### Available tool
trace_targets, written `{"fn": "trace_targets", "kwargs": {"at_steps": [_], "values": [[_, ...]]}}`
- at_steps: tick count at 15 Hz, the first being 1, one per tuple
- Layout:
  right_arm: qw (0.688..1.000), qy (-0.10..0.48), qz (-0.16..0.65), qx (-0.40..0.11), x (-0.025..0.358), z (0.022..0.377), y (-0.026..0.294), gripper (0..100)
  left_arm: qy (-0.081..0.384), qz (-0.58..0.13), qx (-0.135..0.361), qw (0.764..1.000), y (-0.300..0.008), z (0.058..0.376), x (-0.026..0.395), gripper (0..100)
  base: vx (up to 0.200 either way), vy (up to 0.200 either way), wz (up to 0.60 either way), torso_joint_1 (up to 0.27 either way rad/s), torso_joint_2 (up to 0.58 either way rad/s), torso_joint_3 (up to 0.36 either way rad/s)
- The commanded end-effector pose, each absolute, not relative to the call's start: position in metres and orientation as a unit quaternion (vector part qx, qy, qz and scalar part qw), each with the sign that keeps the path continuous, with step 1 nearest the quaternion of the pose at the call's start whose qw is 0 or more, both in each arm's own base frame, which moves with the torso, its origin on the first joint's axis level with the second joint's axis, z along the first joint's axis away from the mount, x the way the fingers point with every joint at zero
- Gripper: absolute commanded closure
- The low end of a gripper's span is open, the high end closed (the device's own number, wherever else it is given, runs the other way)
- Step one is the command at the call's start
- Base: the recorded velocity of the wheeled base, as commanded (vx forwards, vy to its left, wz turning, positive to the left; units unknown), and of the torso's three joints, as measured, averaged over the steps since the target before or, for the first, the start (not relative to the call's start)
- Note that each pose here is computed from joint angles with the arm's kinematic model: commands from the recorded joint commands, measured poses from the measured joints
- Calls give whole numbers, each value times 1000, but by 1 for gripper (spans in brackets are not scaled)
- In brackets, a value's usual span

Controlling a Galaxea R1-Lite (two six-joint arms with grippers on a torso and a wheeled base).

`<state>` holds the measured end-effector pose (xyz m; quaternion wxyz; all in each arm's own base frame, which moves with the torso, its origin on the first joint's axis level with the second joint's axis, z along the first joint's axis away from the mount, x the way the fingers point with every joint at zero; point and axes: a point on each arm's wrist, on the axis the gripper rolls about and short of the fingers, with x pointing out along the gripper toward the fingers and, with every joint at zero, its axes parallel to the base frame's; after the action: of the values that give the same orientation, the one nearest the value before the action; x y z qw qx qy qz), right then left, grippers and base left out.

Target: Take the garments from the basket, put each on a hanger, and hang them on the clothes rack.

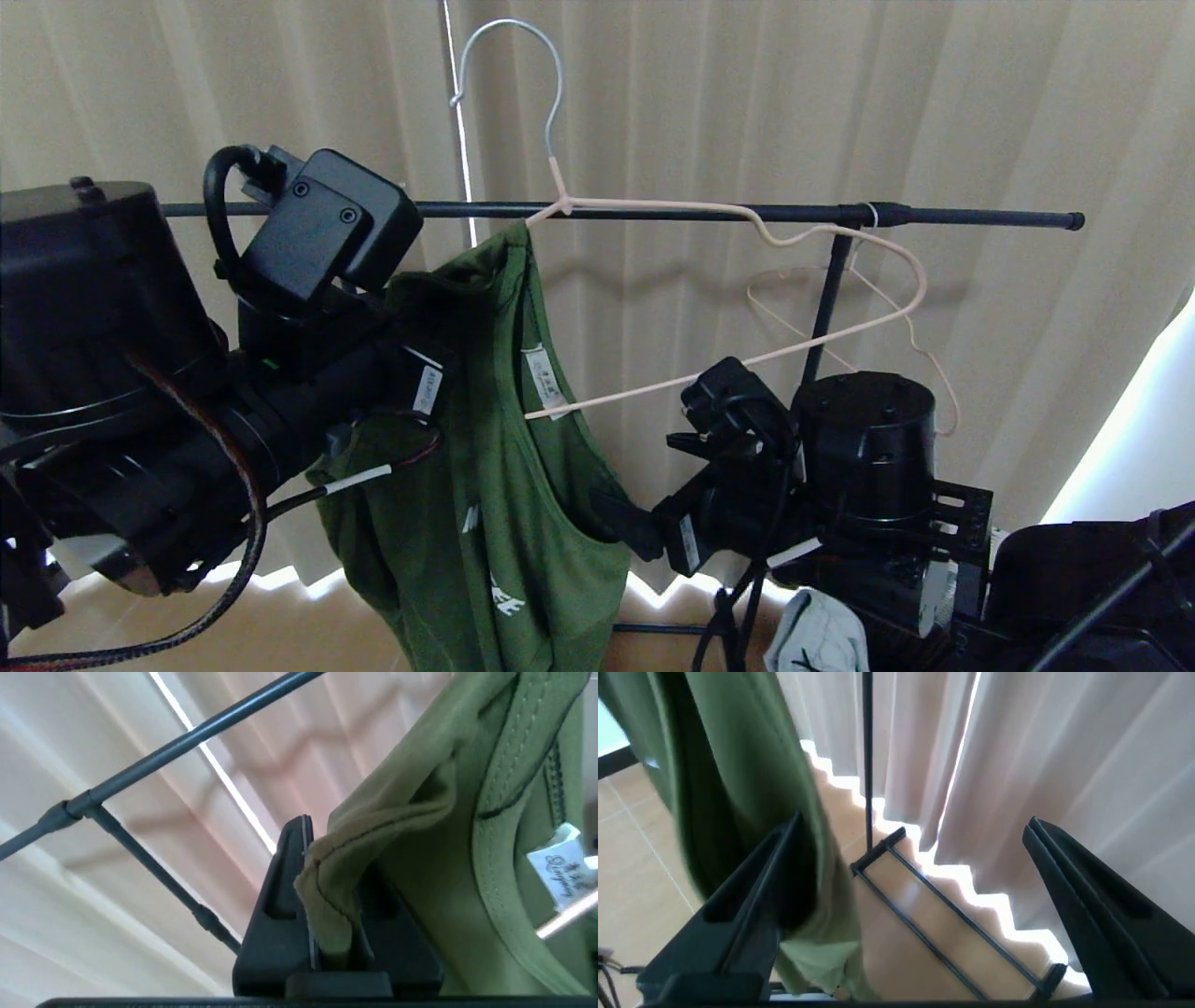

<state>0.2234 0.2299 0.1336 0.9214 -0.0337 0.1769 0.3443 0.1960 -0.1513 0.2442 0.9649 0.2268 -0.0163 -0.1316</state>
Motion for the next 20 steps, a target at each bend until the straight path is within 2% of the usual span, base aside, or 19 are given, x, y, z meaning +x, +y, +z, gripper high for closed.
{"fn": "trace_targets", "kwargs": {"at_steps": [1,2,3,5,9,13,20], "values": [[924,186,333,-39,224,127,229,0,-18,-128,225,966,-150,246,196,100,0,0,0,0,0,0],[925,185,329,-39,222,128,227,0,-16,-125,226,966,-149,245,198,100,0,0,0,0,0,0],[926,185,327,-40,221,129,225,100,-13,-119,228,966,-146,244,201,100,0,0,0,0,0,0],[928,181,324,-38,216,133,219,100,-9,-105,230,967,-141,243,205,100,0,0,0,0,0,0],[945,173,277,-28,219,142,187,100,22,-61,255,965,-121,231,222,100,0,0,0,0,0,0],[960,151,234,-12,229,157,158,100,59,-62,312,946,-112,206,218,100,0,0,0,0,0,0],[967,150,207,-8,237,157,144,100,108,-66,365,922,-99,176,209,100,0,0,0,0,0,0]]}}
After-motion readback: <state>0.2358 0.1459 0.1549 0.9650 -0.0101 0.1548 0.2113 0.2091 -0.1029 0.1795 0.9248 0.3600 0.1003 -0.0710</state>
